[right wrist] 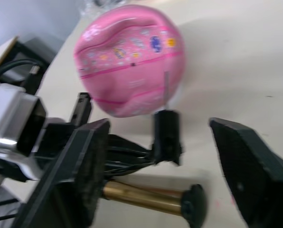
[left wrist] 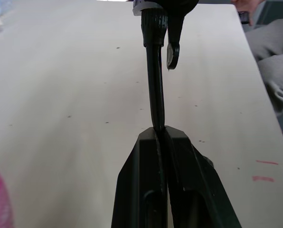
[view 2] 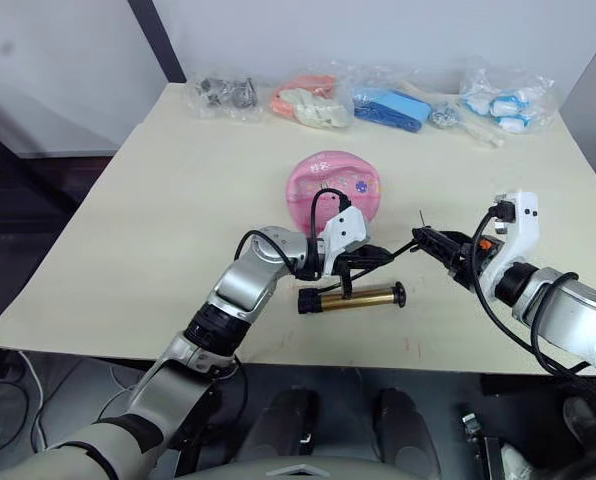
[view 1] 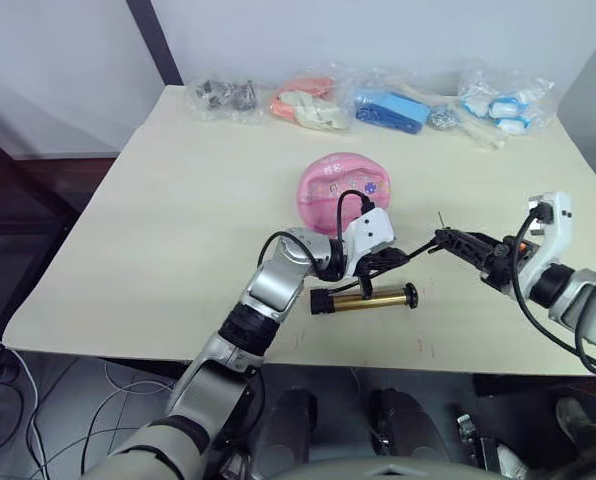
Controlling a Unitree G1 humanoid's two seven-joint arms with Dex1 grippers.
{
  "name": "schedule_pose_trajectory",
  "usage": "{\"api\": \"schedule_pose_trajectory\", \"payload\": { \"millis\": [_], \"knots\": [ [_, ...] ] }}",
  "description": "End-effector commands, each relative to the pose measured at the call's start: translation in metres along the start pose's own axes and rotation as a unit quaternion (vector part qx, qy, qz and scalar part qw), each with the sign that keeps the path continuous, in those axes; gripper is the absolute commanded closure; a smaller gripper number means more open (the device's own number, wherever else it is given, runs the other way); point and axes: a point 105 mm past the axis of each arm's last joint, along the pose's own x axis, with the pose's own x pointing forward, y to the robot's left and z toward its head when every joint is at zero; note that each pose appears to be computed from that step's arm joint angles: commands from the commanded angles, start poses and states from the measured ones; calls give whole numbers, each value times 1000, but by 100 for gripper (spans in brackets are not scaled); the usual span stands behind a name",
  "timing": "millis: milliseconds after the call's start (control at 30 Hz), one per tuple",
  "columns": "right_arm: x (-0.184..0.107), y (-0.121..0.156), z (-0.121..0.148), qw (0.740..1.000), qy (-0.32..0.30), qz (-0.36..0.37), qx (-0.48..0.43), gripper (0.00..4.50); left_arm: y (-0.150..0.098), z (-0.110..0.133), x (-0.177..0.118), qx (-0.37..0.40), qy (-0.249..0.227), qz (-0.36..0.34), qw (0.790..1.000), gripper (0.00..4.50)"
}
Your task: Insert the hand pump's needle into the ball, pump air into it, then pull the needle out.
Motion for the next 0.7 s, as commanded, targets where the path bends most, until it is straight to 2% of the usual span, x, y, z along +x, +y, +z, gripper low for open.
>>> {"api": "schedule_pose_trajectory", "payload": {
  "millis": [33,267,367,400,433,700],
  "knots": [
    [2,1,4,1000,1,1,-5,103,-3,16,1,18,-24,0,1000,450],
    [7,-2,5,1000,-2,-3,-3,103,-2,17,-1,17,-26,6,1000,450],
    [8,-3,5,1000,-6,-5,2,183,-3,17,-1,16,-25,6,1000,450],
    [8,-2,5,1000,-7,-3,2,238,-3,17,-1,16,-25,5,1000,450],
    [8,-2,6,1000,-7,-2,2,268,-3,17,-1,17,-25,5,1000,450],
    [10,-2,9,1000,-14,-4,2,268,-4,18,-1,17,-25,4,1000,450]
  ]
}}
